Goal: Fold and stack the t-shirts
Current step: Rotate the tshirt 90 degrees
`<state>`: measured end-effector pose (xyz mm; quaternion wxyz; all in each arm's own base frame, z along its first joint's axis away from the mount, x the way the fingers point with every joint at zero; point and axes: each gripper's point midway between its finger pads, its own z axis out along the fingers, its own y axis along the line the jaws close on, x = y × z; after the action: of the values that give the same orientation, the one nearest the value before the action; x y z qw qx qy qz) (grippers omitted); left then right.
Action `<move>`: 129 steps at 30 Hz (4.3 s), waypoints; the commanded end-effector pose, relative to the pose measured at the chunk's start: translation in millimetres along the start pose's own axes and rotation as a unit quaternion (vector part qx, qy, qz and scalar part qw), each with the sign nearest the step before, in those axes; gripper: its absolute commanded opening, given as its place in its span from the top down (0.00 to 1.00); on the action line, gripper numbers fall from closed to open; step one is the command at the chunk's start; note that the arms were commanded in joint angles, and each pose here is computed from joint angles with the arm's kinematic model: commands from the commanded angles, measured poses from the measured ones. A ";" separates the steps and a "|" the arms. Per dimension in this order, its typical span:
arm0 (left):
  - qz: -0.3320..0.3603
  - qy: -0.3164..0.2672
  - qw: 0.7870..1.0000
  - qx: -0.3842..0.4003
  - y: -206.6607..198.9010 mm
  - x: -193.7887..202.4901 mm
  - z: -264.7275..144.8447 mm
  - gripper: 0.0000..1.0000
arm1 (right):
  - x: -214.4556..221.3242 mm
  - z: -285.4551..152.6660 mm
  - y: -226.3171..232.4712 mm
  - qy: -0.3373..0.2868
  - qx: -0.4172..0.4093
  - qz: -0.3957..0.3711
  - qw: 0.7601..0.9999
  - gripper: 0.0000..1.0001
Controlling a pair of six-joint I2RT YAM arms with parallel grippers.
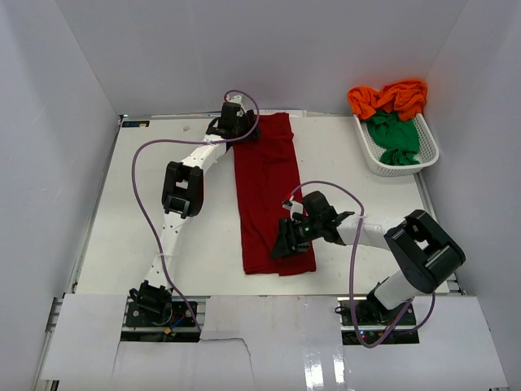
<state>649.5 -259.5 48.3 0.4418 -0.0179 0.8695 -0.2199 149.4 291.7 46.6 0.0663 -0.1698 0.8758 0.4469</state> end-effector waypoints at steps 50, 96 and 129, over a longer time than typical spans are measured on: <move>-0.004 0.017 1.000 -0.019 29.4 9.1 7.8 0.29 | 38.5 -4.5 65.6 -0.044 -0.210 0.204 0.955 0.92; 0.010 0.013 0.999 -0.035 36.7 4.6 5.0 0.29 | 25.6 -2.4 43.4 -0.037 0.191 -0.011 0.981 0.58; 0.026 0.006 0.998 -0.053 43.3 -1.4 1.4 0.29 | 13.0 42.9 14.4 0.068 0.333 -0.152 0.928 0.61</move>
<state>661.3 -245.3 47.6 0.4599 -0.0053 0.8655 -0.1985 126.0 327.0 24.7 0.1152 -0.2918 0.9430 0.1114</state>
